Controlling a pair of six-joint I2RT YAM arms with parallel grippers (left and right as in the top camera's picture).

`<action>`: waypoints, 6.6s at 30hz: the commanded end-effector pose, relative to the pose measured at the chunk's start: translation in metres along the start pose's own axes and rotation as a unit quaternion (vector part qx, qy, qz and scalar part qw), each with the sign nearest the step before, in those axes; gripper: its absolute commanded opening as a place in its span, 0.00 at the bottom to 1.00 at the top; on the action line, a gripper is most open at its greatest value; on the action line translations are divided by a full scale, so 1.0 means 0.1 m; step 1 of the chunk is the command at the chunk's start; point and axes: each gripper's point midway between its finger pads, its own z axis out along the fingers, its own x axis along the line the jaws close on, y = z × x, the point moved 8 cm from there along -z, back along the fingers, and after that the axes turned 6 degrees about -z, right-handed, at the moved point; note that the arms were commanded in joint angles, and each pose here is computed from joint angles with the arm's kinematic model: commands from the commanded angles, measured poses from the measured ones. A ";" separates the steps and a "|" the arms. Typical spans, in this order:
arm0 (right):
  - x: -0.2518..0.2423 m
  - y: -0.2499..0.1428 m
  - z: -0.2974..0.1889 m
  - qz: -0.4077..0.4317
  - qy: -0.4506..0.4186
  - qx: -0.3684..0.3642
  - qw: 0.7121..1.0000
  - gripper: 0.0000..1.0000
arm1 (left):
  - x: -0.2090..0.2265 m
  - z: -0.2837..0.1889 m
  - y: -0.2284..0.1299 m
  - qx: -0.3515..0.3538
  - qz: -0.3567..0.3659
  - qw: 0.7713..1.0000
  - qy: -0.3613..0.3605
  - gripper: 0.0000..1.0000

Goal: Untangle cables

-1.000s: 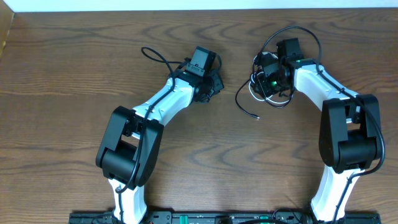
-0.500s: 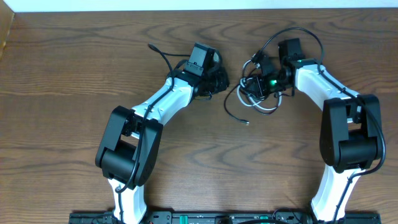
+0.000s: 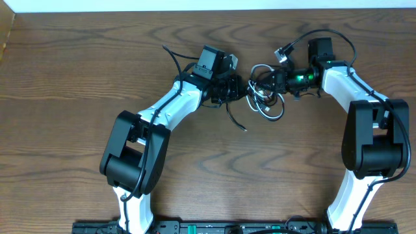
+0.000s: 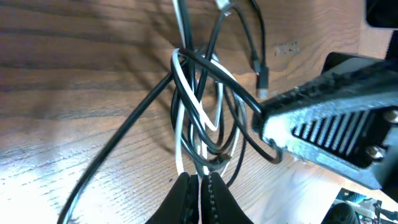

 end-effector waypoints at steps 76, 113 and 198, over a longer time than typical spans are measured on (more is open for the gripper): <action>-0.31 -0.12 -0.28 0.041 -0.295 0.021 0.954 0.35 | -0.81 -1.57 -0.09 -0.159 0.045 0.986 -0.021 0.07; -0.36 -0.01 -1.41 0.158 -0.342 -0.127 0.918 0.57 | -0.38 0.90 -0.11 -0.189 0.198 0.952 0.140 0.60; 0.22 -0.01 -0.42 0.063 -0.407 -0.079 0.908 0.53 | -1.20 -2.37 -0.21 -0.302 0.161 0.939 0.032 0.07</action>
